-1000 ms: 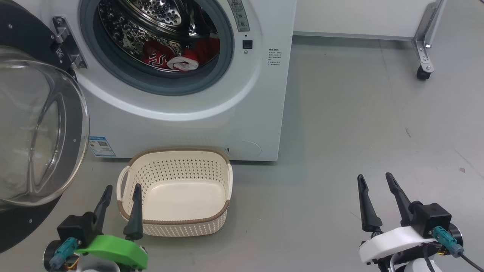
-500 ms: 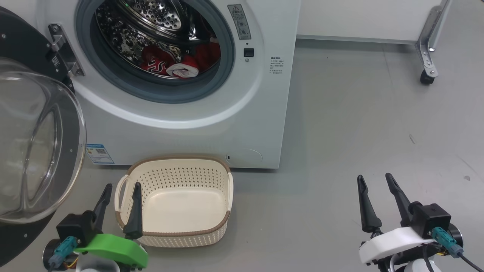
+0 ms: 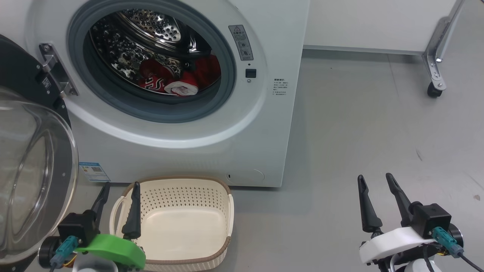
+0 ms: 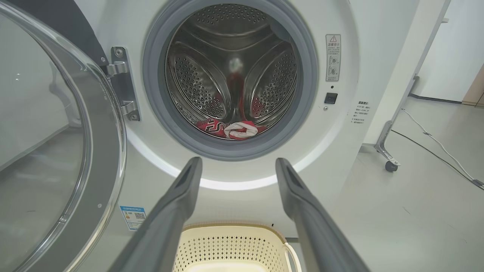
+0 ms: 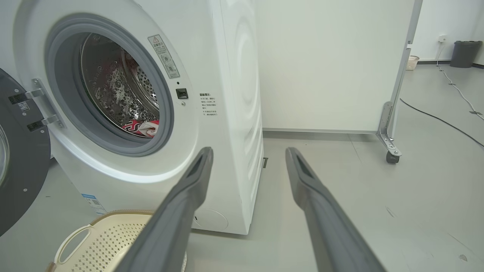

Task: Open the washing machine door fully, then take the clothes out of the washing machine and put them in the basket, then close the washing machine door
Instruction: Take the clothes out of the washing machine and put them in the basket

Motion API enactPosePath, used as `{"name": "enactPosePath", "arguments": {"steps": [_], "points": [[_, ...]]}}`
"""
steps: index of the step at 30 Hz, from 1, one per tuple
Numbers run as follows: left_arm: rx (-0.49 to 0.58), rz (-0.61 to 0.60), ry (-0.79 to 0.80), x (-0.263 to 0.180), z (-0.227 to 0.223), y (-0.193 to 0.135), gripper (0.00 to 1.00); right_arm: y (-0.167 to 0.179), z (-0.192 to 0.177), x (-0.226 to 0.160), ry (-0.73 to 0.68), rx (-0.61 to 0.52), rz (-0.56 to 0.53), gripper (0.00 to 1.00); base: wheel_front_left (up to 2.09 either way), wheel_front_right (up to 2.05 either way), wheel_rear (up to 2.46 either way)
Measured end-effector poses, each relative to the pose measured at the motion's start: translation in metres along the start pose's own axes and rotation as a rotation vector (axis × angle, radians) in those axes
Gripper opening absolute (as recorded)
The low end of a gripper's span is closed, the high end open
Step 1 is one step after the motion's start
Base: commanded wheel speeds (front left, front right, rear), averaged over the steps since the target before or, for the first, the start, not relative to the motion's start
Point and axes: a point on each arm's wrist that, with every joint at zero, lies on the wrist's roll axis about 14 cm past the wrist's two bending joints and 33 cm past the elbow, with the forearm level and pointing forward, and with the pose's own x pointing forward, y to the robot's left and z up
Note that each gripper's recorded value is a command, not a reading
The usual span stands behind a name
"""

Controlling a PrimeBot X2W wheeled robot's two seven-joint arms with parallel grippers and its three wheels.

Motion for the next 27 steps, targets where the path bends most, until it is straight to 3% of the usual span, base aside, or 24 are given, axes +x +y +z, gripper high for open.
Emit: {"name": "enactPosePath", "arguments": {"steps": [14, 27], "points": [[-0.002, -0.007, 0.005, -0.0011, -0.0019, -0.003, 1.0, 0.0006, 0.0001, 0.0001, 0.0, 0.0, 0.001, 1.0, 0.77, -0.77, 0.0], [-0.003, -0.012, 0.015, -0.0026, -0.0054, -0.0048, 1.0, 0.0001, 0.0, -0.0002, -0.001, 0.002, -0.001, 1.0, 0.21, -0.21, 0.0]]}}
